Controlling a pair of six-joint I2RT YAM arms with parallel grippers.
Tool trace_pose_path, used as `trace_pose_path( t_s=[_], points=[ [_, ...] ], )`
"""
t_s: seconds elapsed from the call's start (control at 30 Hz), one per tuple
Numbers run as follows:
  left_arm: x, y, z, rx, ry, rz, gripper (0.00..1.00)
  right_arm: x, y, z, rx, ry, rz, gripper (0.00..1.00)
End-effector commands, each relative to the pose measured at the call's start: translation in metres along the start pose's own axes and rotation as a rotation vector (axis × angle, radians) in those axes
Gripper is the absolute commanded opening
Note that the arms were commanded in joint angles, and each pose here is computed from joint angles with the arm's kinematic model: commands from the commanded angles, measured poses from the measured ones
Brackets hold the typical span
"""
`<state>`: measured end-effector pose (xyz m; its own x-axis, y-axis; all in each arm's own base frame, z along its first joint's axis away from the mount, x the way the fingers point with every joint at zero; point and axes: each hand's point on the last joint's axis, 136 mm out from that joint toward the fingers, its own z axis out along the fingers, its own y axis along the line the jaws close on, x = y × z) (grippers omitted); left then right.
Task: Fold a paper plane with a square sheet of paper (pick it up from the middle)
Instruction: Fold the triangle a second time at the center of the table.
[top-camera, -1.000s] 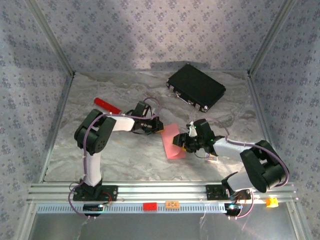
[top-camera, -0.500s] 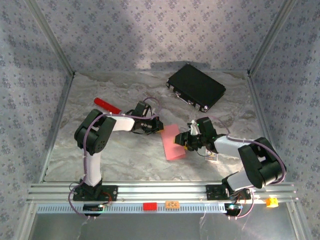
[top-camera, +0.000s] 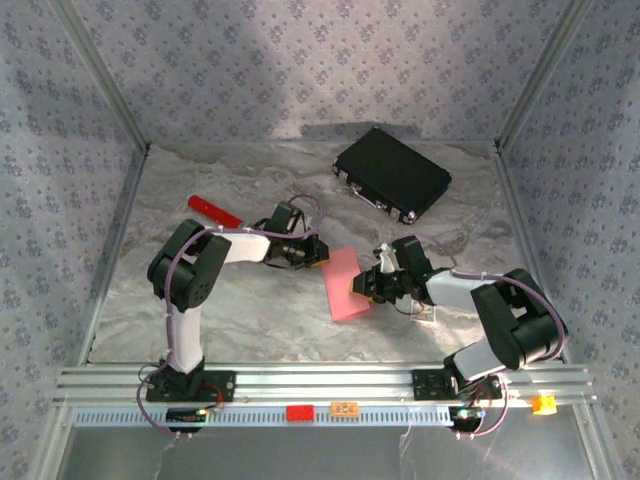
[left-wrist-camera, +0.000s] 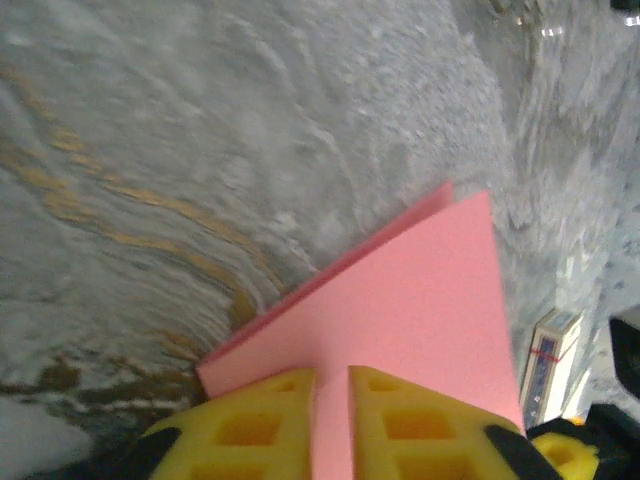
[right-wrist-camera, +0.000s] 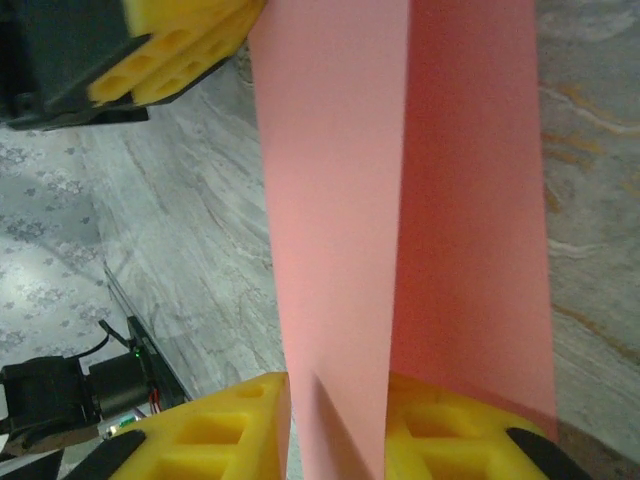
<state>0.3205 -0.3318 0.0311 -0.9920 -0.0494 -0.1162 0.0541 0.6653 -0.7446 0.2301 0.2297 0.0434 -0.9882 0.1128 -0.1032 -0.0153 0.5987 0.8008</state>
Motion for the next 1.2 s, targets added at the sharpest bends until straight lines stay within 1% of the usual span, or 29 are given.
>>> trace_pose_path(
  t_s=[0.0,0.07,0.17,0.23,0.37,0.5,0.6,0.63,0.73,0.83,0.93,1.03,1.17],
  points=[
    [-0.007,-0.042,-0.025,0.034,-0.035,0.095,0.26,-0.001,-0.009,0.001,0.040,-0.002,0.027,0.21],
    [-0.008,-0.059,-0.036,0.050,-0.057,0.137,0.36,-0.003,-0.011,0.001,0.056,-0.012,0.045,0.15],
    [-0.008,-0.073,-0.051,0.048,-0.090,0.182,0.50,-0.005,-0.013,0.002,0.069,-0.040,0.081,0.10],
    [-0.005,-0.078,-0.061,0.037,-0.118,0.209,0.60,-0.007,-0.014,0.004,0.081,-0.061,0.107,0.09],
    [-0.001,-0.076,-0.079,0.009,-0.176,0.223,0.66,-0.014,-0.007,0.010,0.066,-0.124,0.167,0.09],
    [0.002,-0.069,-0.091,-0.017,-0.220,0.234,0.68,-0.016,0.000,0.014,0.060,-0.175,0.244,0.09],
    [0.004,-0.066,-0.099,-0.031,-0.253,0.241,0.69,-0.015,0.004,0.016,0.050,-0.187,0.272,0.10],
    [0.004,-0.065,-0.101,-0.031,-0.262,0.245,0.69,-0.014,0.007,0.016,0.044,-0.181,0.262,0.11],
    [0.008,-0.067,-0.106,-0.011,-0.287,0.279,0.68,-0.016,0.014,0.013,0.023,-0.165,0.206,0.21],
    [0.014,-0.069,-0.110,-0.002,-0.318,0.337,0.66,-0.021,0.019,0.008,0.005,-0.137,0.149,0.29],
    [0.024,-0.076,-0.112,-0.002,-0.363,0.431,0.64,-0.024,0.020,0.006,0.004,-0.107,0.108,0.30],
    [0.038,-0.079,-0.107,0.011,-0.374,0.519,0.63,-0.028,0.021,0.007,-0.011,-0.089,0.095,0.28],
    [0.060,-0.074,-0.093,-0.040,-0.274,0.568,0.63,-0.031,0.019,0.012,-0.024,-0.063,0.092,0.25]
  ],
)
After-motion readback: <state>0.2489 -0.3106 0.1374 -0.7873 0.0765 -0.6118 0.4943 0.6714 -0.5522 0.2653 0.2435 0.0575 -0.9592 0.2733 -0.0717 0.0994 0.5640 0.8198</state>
